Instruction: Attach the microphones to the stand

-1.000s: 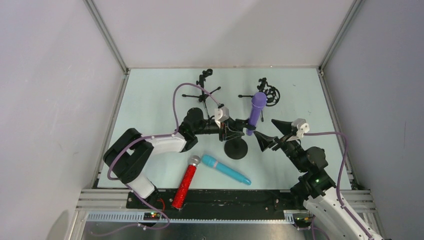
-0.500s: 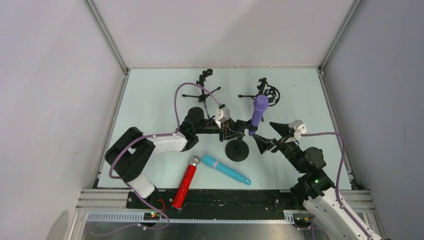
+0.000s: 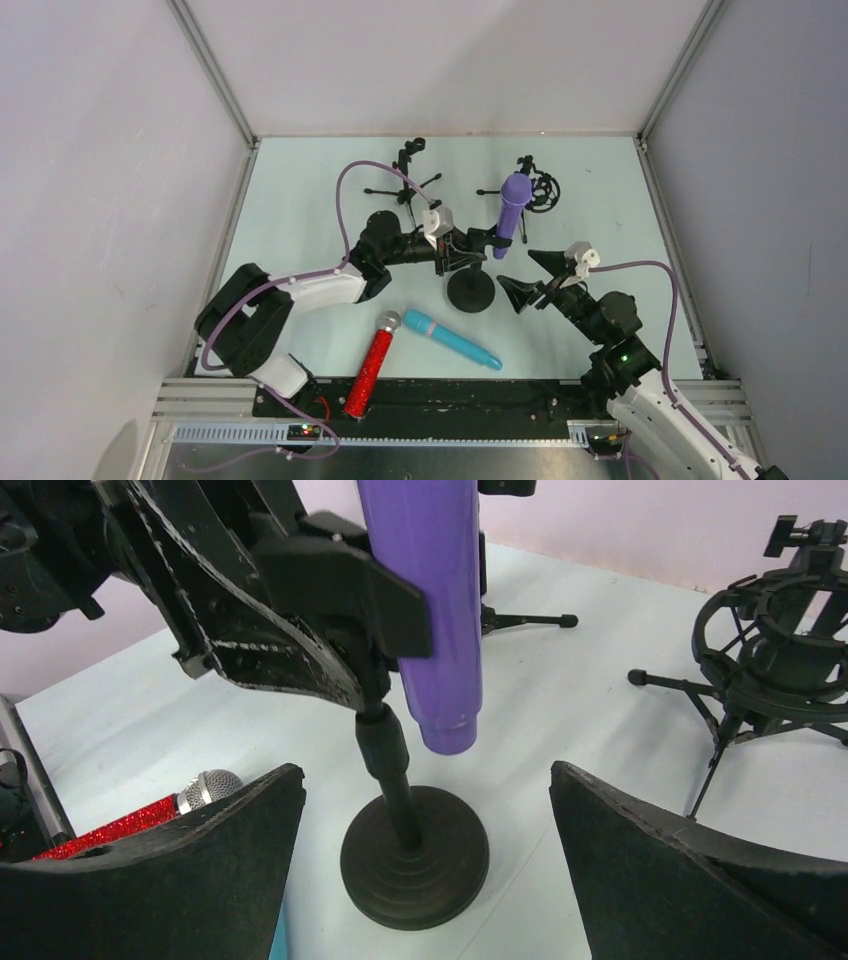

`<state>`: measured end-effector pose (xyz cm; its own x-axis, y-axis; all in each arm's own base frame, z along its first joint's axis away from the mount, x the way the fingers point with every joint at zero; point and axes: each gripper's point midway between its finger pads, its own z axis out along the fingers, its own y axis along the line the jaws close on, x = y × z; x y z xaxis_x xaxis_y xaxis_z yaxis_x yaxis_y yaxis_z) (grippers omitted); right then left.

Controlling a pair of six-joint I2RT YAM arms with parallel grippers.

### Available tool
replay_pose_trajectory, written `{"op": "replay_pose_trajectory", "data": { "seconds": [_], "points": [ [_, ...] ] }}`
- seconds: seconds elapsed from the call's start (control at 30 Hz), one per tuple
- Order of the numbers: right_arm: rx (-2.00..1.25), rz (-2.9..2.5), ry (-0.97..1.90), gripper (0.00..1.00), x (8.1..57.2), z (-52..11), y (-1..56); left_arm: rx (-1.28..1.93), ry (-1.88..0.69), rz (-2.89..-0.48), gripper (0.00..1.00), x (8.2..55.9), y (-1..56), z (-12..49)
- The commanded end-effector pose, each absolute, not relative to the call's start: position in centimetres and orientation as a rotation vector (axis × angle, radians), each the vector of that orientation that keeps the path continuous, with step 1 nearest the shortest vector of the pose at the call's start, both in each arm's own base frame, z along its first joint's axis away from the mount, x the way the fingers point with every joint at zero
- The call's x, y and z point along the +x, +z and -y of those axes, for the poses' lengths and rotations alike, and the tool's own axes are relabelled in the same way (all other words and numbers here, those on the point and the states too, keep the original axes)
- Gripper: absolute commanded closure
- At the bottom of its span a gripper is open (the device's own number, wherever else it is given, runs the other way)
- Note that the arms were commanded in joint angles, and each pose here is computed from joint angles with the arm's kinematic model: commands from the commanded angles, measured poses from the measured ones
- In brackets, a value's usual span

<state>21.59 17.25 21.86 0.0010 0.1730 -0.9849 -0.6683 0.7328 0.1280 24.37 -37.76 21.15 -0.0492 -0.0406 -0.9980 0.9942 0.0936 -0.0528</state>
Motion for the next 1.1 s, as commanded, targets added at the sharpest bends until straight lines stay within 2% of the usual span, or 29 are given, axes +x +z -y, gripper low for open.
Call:
{"op": "replay_pose_trajectory", "data": {
  "seconds": [0.0,0.53,1.07],
  "points": [
    [-0.482,-1.346,0.738,0.04,21.1,-18.4,23.4,1.031,-1.128,-1.023,1.00,24.6,29.1,37.2],
    [-0.601,-1.267,0.756,0.06,20.7,-21.8,23.7,0.970,-1.137,-0.917,1.00,22.9,34.9,35.9],
    [-0.599,-1.315,0.645,0.06,23.9,-23.5,22.1,0.953,-1.184,-0.830,1.00,19.9,38.6,35.4]
  ]
}}
